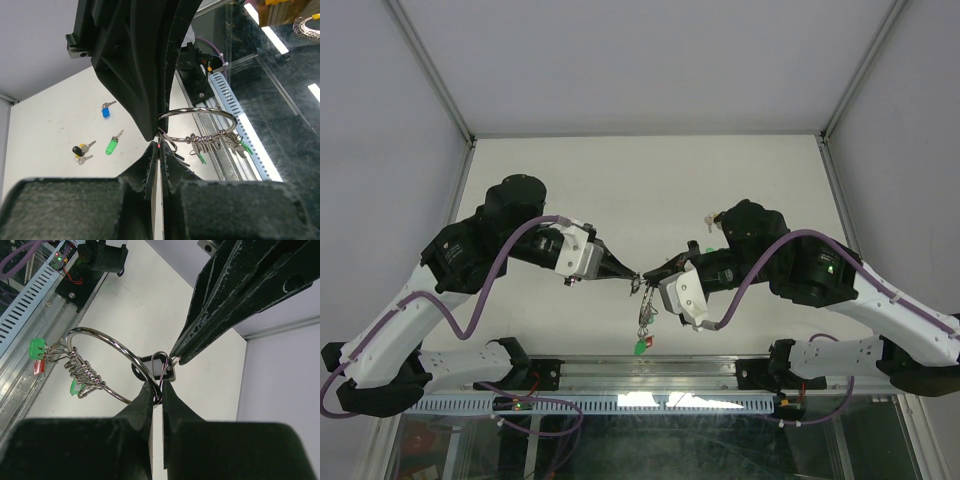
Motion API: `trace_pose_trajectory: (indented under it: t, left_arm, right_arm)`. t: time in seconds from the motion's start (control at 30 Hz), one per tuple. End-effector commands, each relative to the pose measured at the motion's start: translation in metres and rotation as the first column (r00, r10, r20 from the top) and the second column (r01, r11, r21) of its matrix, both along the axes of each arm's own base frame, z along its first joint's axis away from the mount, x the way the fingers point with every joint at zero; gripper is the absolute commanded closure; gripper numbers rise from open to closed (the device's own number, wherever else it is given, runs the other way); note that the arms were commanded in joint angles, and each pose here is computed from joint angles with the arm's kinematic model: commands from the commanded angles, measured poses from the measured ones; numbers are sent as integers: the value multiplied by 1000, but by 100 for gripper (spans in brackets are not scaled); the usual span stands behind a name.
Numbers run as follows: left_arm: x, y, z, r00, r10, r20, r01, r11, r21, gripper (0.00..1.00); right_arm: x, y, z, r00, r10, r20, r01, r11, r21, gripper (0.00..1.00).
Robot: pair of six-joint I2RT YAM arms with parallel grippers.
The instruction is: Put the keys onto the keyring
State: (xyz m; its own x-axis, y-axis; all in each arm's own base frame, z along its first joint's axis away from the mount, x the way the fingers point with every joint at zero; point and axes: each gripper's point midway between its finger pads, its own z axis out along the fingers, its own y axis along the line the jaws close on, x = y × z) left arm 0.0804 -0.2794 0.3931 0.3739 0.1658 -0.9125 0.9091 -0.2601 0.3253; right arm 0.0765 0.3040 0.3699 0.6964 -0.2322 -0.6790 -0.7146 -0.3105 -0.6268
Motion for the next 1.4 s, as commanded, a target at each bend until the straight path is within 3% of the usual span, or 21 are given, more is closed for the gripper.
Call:
trace_pose_trajectory:
  t: [0.0,1.37]
  left_arm:
    - [-4,0,17,998,-39,40,41,998,-50,100]
    - [-12,-3,1,997,-73,-2,73,997,20,100]
  right_arm:
    - [-3,0,36,1000,5,16,-7,994,107,100]
    - [-2,-9,31,1000,-22,-1,22,998,59,100]
